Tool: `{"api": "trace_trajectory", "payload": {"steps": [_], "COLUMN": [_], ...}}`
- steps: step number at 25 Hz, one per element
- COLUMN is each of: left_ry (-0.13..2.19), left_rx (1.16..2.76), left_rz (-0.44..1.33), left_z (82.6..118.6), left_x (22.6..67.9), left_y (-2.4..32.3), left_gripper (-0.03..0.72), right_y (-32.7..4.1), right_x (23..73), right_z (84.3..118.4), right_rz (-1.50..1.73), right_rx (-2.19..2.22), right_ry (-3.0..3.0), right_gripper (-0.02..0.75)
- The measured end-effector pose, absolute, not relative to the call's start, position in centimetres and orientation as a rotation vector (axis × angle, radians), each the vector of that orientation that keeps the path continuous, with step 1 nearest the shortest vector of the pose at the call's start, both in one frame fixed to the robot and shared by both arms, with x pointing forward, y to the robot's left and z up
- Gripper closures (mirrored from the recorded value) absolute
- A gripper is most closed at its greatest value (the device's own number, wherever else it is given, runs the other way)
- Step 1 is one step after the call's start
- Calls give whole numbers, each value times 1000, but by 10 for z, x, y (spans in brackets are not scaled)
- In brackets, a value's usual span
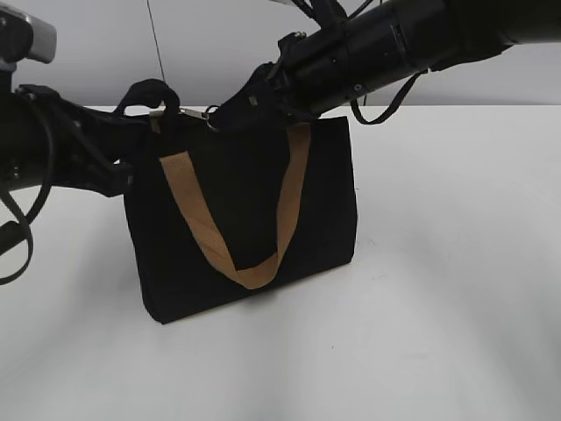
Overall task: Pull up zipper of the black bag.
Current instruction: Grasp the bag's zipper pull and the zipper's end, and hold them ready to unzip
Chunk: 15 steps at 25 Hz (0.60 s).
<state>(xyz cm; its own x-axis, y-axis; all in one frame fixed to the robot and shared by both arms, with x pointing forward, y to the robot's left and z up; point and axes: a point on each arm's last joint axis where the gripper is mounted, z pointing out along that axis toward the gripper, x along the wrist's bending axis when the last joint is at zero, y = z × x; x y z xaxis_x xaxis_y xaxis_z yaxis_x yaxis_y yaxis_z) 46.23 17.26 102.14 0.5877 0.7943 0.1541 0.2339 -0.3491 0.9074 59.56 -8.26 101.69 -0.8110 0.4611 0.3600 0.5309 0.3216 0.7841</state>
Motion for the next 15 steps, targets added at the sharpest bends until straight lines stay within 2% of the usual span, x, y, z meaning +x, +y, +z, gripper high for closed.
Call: {"api": "trace_trajectory", "payload": {"steps": [3, 15], "left_ry": [836, 934], "left_rx": [1887, 1994], "left_rz": [747, 790], "left_z": [1021, 1029], "left_x": [462, 448], "left_y": [173, 195], "left_gripper": [673, 678], "right_y": [-83, -81], "right_x": [596, 591], "right_z": [1017, 1018], "right_rz": [-1524, -1518], "right_rx": [-938, -895], "right_ry": [-2495, -2451], "right_gripper": [738, 738]}}
